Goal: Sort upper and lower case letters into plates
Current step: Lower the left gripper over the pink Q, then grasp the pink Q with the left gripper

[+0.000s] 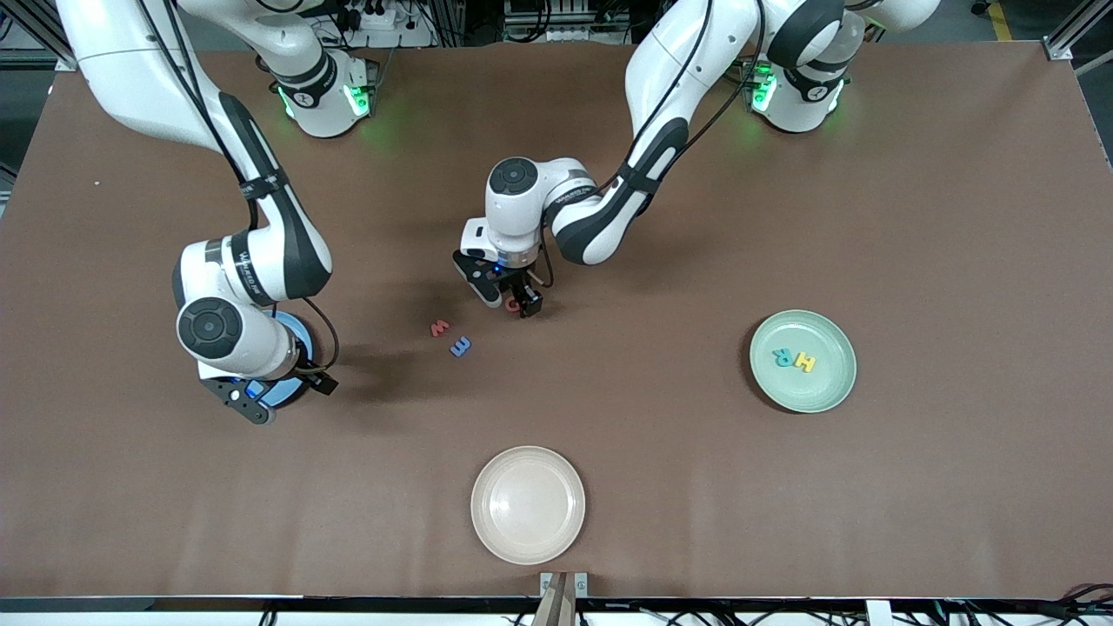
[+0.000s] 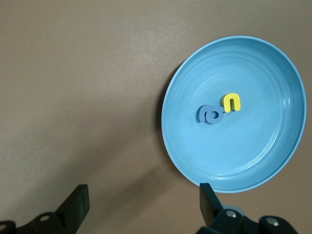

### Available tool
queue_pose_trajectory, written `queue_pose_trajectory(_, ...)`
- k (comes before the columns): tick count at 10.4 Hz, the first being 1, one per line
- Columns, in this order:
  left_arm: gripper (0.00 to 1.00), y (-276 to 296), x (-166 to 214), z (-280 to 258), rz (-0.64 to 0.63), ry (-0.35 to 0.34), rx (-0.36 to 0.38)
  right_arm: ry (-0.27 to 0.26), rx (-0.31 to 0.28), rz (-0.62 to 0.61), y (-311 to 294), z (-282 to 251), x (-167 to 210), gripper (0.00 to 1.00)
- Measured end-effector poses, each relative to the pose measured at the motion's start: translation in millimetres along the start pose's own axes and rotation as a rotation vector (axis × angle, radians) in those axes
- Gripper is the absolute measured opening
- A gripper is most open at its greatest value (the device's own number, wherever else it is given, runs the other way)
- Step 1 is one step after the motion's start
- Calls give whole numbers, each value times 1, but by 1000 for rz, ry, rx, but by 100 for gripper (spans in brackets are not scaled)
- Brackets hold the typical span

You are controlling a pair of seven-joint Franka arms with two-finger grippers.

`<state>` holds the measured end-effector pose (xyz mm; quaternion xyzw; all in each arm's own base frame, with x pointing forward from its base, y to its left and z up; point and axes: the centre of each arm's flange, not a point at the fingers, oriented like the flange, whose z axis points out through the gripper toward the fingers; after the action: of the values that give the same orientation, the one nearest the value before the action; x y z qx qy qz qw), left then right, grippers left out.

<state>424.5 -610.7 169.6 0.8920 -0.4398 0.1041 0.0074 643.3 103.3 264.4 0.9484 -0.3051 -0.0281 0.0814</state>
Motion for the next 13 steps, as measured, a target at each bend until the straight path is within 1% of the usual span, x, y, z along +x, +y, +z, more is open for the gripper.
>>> queue_pose_trajectory(5,72,-1,-1,1,-1,-2,1,0,1,1,0,0,0,100)
queue_pose_trajectory(10,64,-3,0,0,-12,-3,-5,-1,0,3,1,1,1,100)
queue_pose_trajectory(13,64,-15,0,2,-29,-8,-10,-2,-1,5,2,2,2,100)
